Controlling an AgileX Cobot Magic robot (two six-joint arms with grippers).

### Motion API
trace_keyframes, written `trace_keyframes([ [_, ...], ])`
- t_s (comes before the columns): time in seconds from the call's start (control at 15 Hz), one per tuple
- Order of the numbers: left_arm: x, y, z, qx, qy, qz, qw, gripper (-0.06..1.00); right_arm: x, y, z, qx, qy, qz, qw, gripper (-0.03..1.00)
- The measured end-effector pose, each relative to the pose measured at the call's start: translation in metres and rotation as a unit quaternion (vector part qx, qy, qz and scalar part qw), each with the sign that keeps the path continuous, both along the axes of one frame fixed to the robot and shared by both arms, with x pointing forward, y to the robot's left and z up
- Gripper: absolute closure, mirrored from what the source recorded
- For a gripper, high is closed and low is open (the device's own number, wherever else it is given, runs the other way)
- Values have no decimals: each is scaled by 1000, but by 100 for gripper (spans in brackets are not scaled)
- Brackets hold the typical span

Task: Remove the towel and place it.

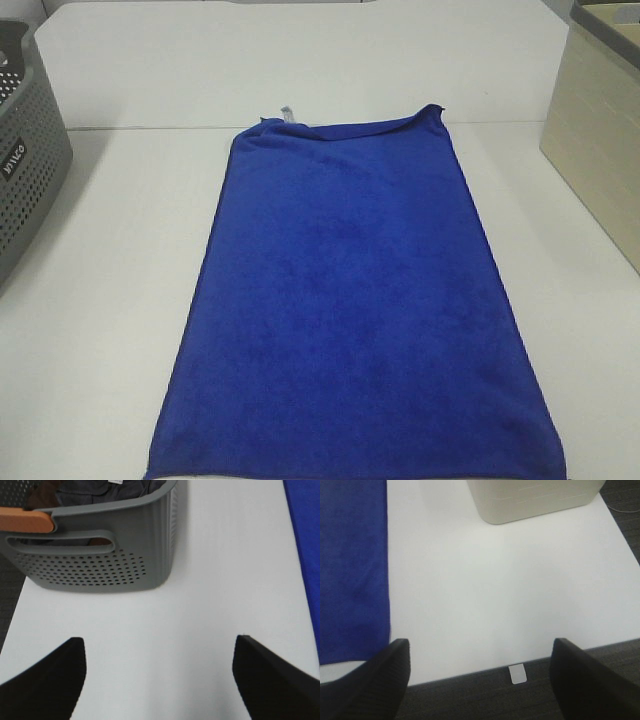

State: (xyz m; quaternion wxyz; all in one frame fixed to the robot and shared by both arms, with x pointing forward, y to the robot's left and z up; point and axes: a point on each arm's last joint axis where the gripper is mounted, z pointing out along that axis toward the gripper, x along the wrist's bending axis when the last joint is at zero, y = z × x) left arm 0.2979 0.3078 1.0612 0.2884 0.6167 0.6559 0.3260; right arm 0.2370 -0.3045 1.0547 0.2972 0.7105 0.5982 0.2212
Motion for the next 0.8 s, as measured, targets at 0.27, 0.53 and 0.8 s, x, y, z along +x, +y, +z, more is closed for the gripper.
trace_keyframes([
  [0.27, -11, -1, 4, 11, -46, -20, 999, 18, -18, 6, -7, -11, -81, 26, 996, 21],
  [0.53, -49, -2, 10, -1, -157, -23, 987, 18, -18, 7, -6, -13, -94, 30, 995, 21],
  [0.8, -68, -3, -3, -10, -109, -32, 993, 18, -10, 6, -10, -16, -113, 31, 993, 21],
])
